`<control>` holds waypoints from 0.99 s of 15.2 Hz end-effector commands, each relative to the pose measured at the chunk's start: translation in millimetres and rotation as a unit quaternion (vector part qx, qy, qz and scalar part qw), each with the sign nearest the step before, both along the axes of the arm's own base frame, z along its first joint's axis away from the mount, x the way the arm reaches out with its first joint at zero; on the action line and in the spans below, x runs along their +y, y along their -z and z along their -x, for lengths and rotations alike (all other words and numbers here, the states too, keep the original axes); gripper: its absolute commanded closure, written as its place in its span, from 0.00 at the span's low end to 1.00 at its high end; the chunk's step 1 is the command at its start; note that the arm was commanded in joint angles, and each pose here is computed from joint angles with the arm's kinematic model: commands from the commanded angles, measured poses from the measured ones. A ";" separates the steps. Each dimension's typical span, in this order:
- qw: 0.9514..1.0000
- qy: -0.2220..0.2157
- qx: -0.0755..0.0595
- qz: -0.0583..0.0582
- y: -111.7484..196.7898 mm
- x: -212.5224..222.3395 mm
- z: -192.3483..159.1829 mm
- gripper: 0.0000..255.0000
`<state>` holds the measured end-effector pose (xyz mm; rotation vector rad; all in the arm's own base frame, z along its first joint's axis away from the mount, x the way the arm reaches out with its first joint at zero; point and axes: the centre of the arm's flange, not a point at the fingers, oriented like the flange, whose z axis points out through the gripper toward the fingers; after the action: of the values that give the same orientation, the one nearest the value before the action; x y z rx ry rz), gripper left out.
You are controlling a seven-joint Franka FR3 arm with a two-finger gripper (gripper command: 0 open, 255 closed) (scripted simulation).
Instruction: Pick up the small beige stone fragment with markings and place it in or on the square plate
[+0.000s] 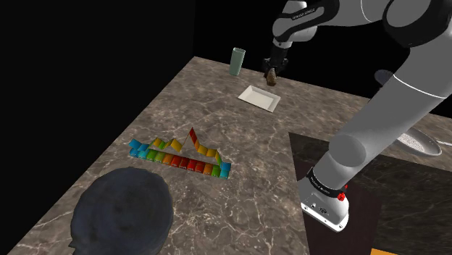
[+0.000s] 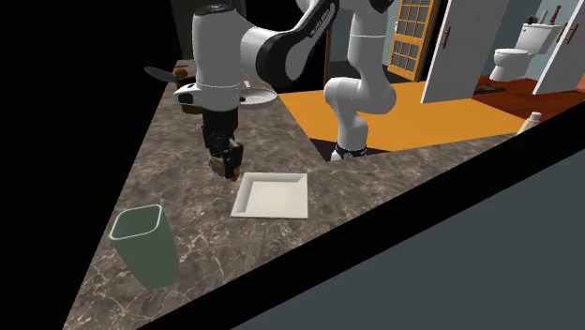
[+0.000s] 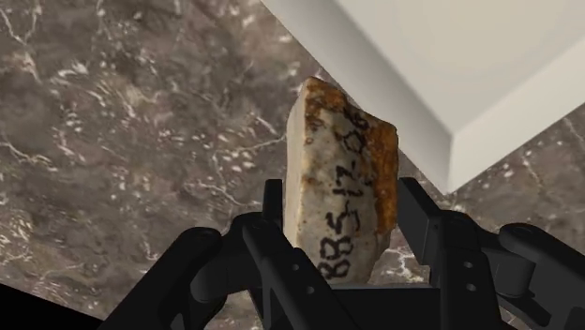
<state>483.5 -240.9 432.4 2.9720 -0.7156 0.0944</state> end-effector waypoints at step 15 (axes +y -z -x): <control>1.000 0.001 0.000 0.000 41.1 113.4 42.5 1.00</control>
<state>442.1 -127.2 397.5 2.9708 -0.7165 0.0979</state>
